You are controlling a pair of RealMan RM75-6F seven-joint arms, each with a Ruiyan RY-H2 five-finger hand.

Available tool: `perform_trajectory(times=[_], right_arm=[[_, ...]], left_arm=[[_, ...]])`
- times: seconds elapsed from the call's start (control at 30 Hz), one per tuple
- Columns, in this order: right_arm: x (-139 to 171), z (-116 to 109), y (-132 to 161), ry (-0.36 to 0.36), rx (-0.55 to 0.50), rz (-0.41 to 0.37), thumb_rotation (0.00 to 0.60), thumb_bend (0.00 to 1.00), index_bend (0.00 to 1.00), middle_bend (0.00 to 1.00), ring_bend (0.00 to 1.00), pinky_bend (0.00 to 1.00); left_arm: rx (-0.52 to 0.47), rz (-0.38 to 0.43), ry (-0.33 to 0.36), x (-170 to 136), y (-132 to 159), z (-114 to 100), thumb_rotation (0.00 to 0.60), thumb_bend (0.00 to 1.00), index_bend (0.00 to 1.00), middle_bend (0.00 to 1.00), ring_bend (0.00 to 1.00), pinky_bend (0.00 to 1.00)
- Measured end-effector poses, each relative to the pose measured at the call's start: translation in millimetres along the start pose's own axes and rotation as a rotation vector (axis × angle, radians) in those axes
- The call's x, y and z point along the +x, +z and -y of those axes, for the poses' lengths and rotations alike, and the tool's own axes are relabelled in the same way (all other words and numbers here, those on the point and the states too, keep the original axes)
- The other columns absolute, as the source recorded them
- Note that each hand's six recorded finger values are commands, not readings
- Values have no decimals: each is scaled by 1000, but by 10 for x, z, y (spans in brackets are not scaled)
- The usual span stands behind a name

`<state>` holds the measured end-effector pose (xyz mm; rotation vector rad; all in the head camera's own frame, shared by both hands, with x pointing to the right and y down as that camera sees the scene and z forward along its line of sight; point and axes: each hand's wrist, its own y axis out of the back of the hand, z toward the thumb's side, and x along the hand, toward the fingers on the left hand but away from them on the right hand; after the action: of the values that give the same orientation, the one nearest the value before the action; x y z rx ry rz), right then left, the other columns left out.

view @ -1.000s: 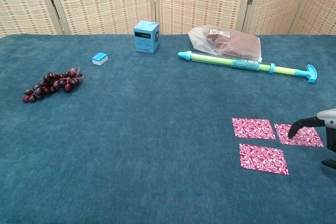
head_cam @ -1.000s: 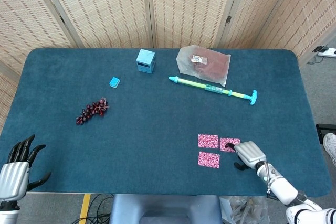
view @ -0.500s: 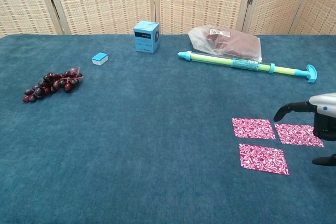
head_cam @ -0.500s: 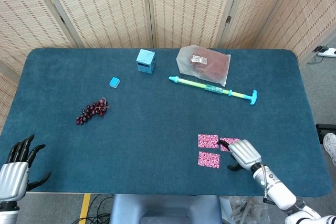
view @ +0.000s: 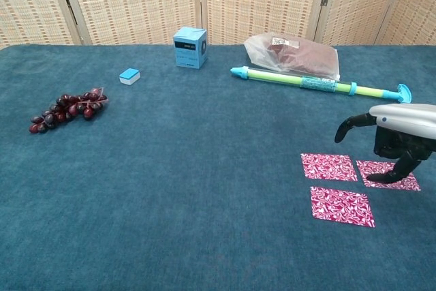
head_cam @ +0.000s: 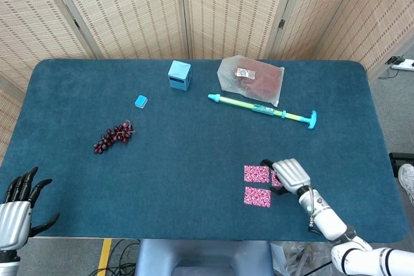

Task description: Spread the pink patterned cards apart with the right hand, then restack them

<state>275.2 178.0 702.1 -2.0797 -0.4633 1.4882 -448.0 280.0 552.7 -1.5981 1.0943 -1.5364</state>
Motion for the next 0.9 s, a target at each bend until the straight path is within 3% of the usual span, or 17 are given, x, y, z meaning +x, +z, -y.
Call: perform_trajectory(times=[0.33,0.9], right_arm=[[-249,68,44,26,-7,25,600,305,244,1000,1000,1000],[-332,148,60,19,0,39,600,295,273,1000,1000,1000]], left_arm=[[1,2,-1,9,-4,9,600,230,246,29,21,90],[4,-8,-7,-3,-44,25,600,230,246,29,21,90]])
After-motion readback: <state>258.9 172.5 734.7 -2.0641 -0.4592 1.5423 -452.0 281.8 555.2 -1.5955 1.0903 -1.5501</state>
